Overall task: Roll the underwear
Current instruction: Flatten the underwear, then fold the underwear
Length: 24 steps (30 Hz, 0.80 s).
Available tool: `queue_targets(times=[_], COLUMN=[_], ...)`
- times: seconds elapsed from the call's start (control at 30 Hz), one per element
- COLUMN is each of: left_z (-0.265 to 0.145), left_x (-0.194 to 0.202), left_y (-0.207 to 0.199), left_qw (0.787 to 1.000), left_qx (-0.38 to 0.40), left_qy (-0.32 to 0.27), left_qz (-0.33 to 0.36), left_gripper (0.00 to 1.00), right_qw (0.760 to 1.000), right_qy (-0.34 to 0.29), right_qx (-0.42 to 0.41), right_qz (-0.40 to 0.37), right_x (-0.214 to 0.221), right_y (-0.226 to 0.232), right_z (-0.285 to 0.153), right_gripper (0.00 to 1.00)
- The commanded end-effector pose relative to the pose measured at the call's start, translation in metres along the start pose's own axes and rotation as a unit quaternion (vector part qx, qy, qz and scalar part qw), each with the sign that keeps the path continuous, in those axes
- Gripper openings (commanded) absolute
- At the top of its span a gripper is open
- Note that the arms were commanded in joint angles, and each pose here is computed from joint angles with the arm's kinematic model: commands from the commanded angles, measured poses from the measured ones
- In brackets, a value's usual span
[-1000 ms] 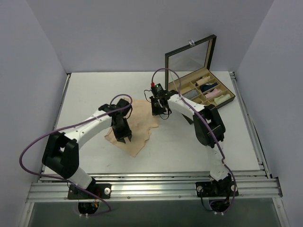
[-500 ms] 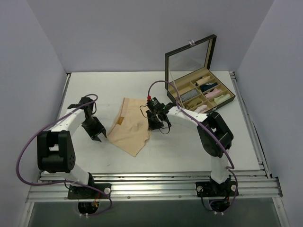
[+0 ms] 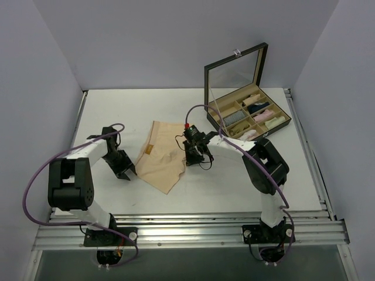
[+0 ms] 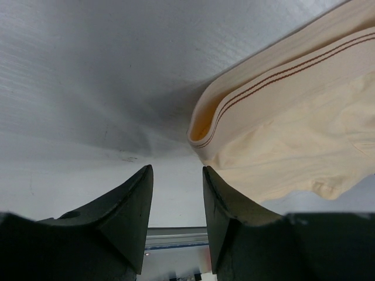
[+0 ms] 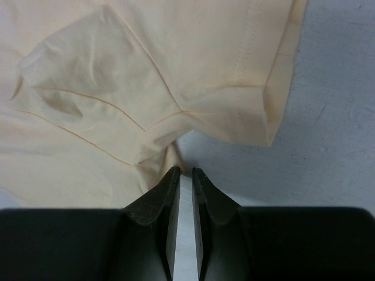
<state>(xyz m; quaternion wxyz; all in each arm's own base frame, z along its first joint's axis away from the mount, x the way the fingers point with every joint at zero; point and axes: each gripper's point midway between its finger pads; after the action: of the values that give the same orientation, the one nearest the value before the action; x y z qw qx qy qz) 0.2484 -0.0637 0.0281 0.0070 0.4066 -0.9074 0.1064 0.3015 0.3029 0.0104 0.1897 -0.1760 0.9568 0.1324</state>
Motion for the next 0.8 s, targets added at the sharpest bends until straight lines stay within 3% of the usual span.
queue_targets(times=[0.0, 0.57, 0.77], left_z=[0.003, 0.001, 0.003], left_x=[-0.013, -0.038, -0.041], left_y=[-0.009, -0.004, -0.025], left_qw=[1.0, 0.999, 0.996], left_qx=[0.015, 0.017, 0.081], left_qy=[-0.015, -0.042, -0.036], left_qz=[0.006, -0.01, -0.002], left_gripper=[0.48, 0.49, 0.51], right_qw=[1.0, 1.0, 1.0], right_qy=[0.0, 0.009, 0.013], right_qx=[-0.006, -0.024, -0.025], right_qz=[-0.003, -0.003, -0.004], right_x=[0.002, 0.014, 0.015], right_y=[0.004, 0.007, 0.007], right_z=[0.0, 0.009, 0.011], right_gripper=[0.11, 0.08, 0.06])
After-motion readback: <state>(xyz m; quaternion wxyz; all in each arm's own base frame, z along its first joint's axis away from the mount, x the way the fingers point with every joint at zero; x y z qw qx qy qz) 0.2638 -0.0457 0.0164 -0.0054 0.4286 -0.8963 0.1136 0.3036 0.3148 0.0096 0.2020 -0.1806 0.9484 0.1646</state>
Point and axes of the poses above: each gripper's point midway between its finger pads, its own z axis out along the fingers, its own y axis along the line the jaws close on, x = y × z, and after that the axes turned 12 degrees about -z, right-handed
